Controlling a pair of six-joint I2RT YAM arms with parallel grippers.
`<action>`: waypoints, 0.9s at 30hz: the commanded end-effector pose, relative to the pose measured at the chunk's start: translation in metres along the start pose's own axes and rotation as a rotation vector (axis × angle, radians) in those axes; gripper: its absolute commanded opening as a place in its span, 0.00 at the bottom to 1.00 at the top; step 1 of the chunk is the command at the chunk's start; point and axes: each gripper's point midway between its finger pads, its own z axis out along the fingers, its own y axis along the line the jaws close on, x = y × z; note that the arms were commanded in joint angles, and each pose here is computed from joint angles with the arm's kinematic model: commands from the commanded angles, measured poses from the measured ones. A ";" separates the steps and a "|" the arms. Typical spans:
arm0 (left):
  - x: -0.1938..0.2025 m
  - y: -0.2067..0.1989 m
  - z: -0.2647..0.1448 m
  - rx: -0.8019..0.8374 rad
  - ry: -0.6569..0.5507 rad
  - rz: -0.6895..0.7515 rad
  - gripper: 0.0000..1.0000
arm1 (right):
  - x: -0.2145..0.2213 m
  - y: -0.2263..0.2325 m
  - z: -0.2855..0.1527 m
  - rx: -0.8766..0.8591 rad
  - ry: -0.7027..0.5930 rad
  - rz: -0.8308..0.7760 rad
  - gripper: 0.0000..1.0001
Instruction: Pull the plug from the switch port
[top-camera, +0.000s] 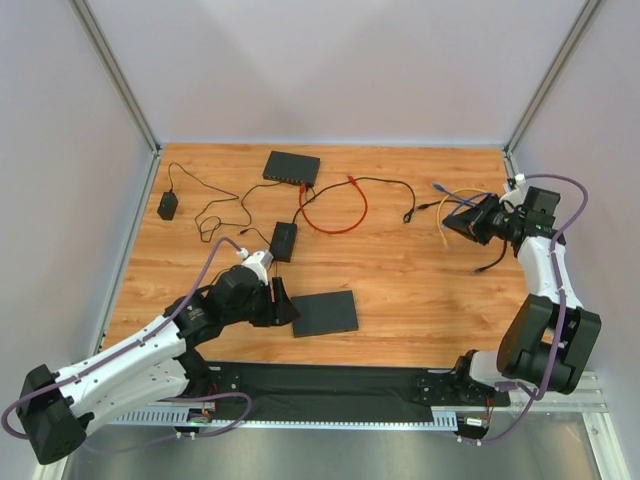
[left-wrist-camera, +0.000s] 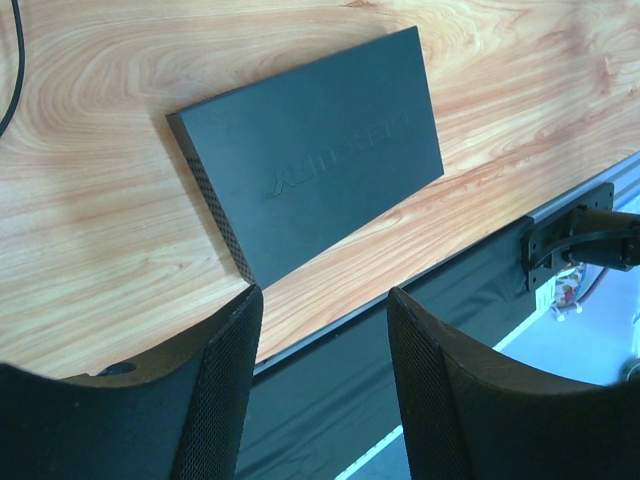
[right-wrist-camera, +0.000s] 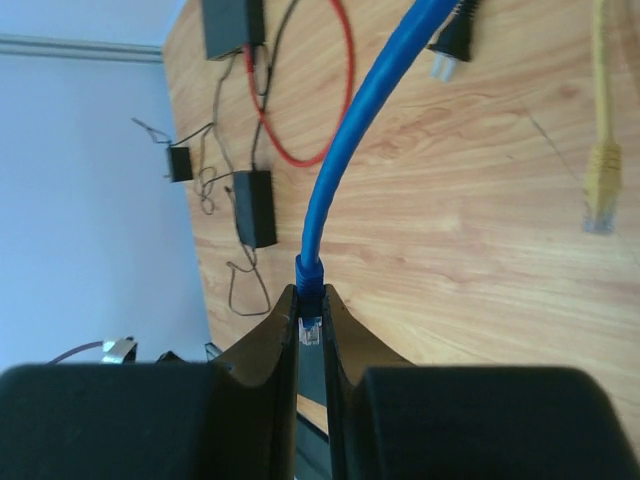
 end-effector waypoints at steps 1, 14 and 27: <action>-0.002 -0.007 0.000 0.039 -0.008 0.013 0.61 | 0.006 -0.022 -0.011 0.160 0.000 -0.009 0.02; 0.004 -0.001 0.002 0.030 0.005 0.021 0.61 | 0.023 -0.105 -0.036 0.581 -0.041 0.002 0.15; 0.001 -0.002 0.001 0.028 -0.008 0.018 0.61 | 0.043 -0.104 -0.012 0.501 0.035 -0.002 0.13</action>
